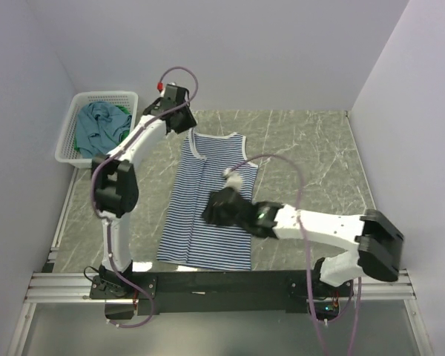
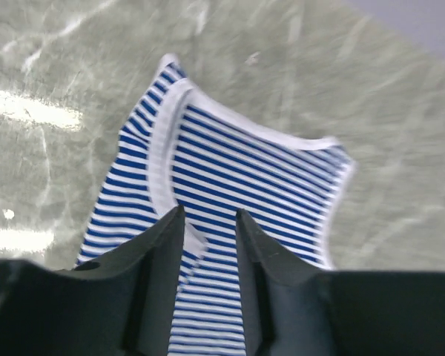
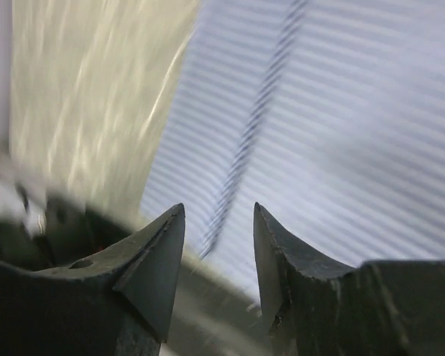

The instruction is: Fold and stack the tank tops

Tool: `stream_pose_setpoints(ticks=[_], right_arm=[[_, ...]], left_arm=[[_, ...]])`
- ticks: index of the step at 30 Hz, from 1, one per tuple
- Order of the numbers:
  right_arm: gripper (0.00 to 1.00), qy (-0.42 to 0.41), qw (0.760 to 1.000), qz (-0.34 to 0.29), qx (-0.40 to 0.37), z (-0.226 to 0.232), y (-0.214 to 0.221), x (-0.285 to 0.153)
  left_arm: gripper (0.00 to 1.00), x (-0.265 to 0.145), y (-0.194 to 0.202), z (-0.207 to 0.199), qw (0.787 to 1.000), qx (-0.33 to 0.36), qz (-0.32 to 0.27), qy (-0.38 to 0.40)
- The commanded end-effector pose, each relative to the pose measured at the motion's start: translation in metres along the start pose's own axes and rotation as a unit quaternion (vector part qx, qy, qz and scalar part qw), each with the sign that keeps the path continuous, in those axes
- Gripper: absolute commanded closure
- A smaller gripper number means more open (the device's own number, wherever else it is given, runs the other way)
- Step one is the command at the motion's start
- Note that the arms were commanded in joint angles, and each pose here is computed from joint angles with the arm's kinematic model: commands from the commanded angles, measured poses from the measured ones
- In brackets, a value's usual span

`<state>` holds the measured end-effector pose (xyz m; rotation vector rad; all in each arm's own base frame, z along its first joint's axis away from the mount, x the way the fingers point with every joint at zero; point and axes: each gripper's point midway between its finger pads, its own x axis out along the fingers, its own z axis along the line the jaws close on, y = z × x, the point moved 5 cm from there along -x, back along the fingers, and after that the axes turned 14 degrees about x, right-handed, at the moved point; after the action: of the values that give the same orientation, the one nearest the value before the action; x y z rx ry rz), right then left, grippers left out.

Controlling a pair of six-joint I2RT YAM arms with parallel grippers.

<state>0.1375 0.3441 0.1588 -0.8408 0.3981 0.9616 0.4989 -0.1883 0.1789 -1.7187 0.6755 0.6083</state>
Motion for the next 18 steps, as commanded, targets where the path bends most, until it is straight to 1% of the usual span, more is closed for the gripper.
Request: stream_pose_setpoints(ticks=[1, 2, 3, 4, 5, 6, 7, 8, 9, 10, 11, 12, 14, 15, 16, 17, 18], right_arm=[[0.5, 0.064, 0.995, -0.066, 0.047, -0.061, -0.068, -0.005], [0.48, 0.068, 0.994, -0.071, 0.047, -0.071, -0.08, -0.008], [0.47, 0.07, 0.992, -0.086, 0.052, -0.077, -0.094, -0.013], [0.46, 0.079, 0.99, -0.099, 0.059, -0.086, -0.108, -0.014], [0.44, 0.1, 0.986, -0.116, 0.067, -0.104, -0.131, -0.016], [0.44, 0.119, 0.983, -0.12, 0.072, -0.115, -0.143, -0.013], [0.43, 0.122, 0.982, -0.122, 0.075, -0.118, -0.157, -0.013], [0.43, 0.143, 0.977, -0.133, 0.082, -0.137, -0.178, -0.014], [0.43, 0.157, 0.977, -0.12, 0.083, -0.147, -0.183, -0.005], [0.43, 0.158, 0.976, -0.128, 0.083, -0.147, -0.199, -0.004], [0.43, 0.173, 0.974, -0.125, 0.078, -0.156, -0.208, -0.002], [0.43, 0.184, 0.972, -0.121, 0.084, -0.165, -0.221, 0.006], [0.44, 0.2, 0.97, -0.114, 0.081, -0.174, -0.232, 0.016], [0.44, 0.216, 0.967, -0.103, 0.087, -0.186, -0.234, 0.026], [0.44, 0.208, 0.969, -0.104, 0.088, -0.183, -0.243, 0.029], [0.44, 0.205, 0.969, -0.102, 0.091, -0.184, -0.246, 0.034], [0.44, 0.207, 0.969, -0.098, 0.096, -0.19, -0.248, 0.042]], left_arm=[[0.63, -0.078, -0.038, -0.023, 0.995, -0.037, -0.074, 0.06], [0.67, -0.084, -0.033, -0.025, 0.994, -0.04, -0.075, 0.069], [0.72, -0.082, -0.017, -0.025, 0.994, -0.044, -0.067, 0.074], [0.74, -0.102, -0.013, -0.035, 0.992, -0.044, -0.075, 0.089], [0.75, -0.107, -0.006, -0.039, 0.991, -0.044, -0.077, 0.096], [0.78, -0.117, 0.006, -0.041, 0.99, -0.043, -0.078, 0.106], [0.8, -0.126, 0.021, -0.053, 0.99, -0.035, -0.07, 0.121], [0.81, -0.132, 0.031, -0.059, 0.989, -0.031, -0.068, 0.131], [0.82, -0.129, 0.057, -0.058, 0.99, -0.02, -0.047, 0.129], [0.83, -0.15, 0.067, -0.074, 0.986, -0.013, -0.058, 0.158], [0.83, -0.156, 0.08, -0.078, 0.985, -0.007, -0.055, 0.166], [0.83, -0.166, 0.106, -0.084, 0.982, 0.002, -0.048, 0.183], [0.83, -0.175, 0.132, -0.089, 0.98, 0.014, -0.036, 0.198], [0.83, -0.174, 0.153, -0.085, 0.981, 0.019, -0.017, 0.195], [0.83, -0.187, 0.169, -0.094, 0.976, 0.031, -0.01, 0.214], [0.83, -0.186, 0.186, -0.092, 0.975, 0.04, 0.001, 0.218], [0.83, -0.193, 0.194, -0.094, 0.974, 0.038, 0.004, 0.223]])
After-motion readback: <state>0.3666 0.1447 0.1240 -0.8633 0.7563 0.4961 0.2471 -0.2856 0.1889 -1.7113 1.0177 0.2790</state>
